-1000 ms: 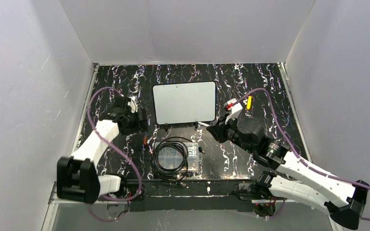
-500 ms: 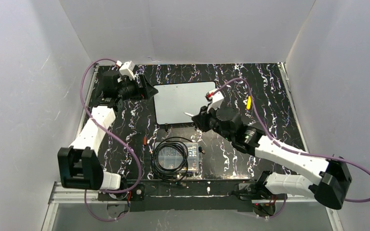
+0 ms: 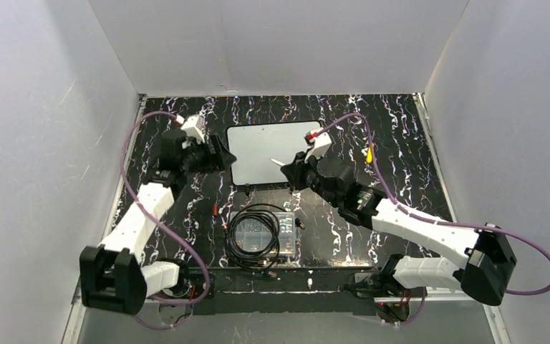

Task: Write a sentence on the whiteboard
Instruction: Move the whiteboard to the center of the board.

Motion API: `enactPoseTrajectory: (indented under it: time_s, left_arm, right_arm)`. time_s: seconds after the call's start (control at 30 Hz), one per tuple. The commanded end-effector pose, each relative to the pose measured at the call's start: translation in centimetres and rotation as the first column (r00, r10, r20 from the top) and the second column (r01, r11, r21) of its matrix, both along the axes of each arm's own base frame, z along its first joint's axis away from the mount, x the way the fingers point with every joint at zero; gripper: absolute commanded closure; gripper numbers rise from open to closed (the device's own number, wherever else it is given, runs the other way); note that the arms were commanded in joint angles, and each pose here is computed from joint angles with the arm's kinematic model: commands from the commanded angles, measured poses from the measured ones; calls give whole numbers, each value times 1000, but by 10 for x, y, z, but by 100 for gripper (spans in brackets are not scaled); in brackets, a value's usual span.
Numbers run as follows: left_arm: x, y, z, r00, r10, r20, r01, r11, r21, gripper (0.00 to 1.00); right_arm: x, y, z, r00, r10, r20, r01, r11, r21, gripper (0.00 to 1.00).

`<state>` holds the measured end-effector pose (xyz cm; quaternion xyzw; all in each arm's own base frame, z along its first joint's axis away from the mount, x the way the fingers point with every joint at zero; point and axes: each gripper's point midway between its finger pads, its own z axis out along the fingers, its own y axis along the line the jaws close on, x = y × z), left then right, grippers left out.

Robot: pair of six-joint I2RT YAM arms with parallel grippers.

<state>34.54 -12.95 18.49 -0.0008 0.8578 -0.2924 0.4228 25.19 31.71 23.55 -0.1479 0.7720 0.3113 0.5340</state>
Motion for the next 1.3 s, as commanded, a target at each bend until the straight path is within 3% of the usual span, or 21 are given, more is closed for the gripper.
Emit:
enactPoseTrajectory:
  time_s: [0.0,0.17,0.33,0.57,1.03,1.27]
  left_arm:
    - [-44,-9,-24,993,98,-62,-94,994,60,30]
    - [-68,-29,-43,985,147,-87,-142,988,59,33]
    - [-73,-44,-71,978,179,-110,-164,978,132,36]
    - [-62,-49,-95,969,233,-80,-208,948,243,50]
    - [-33,-60,-119,962,270,-47,-232,895,380,54]
    - [-28,-62,-126,964,262,-48,-218,881,421,68]
  right_arm:
    - [3,-20,22,995,-94,42,91,993,73,99]
    - [3,-48,27,981,-185,56,182,982,54,99]
    - [-1,-79,31,961,-267,71,264,963,53,99]
    - [-13,-107,32,949,-308,65,303,951,67,99]
    - [-21,-122,32,943,-329,60,324,943,78,99]
    - [-21,-123,31,941,-332,61,327,942,77,99]
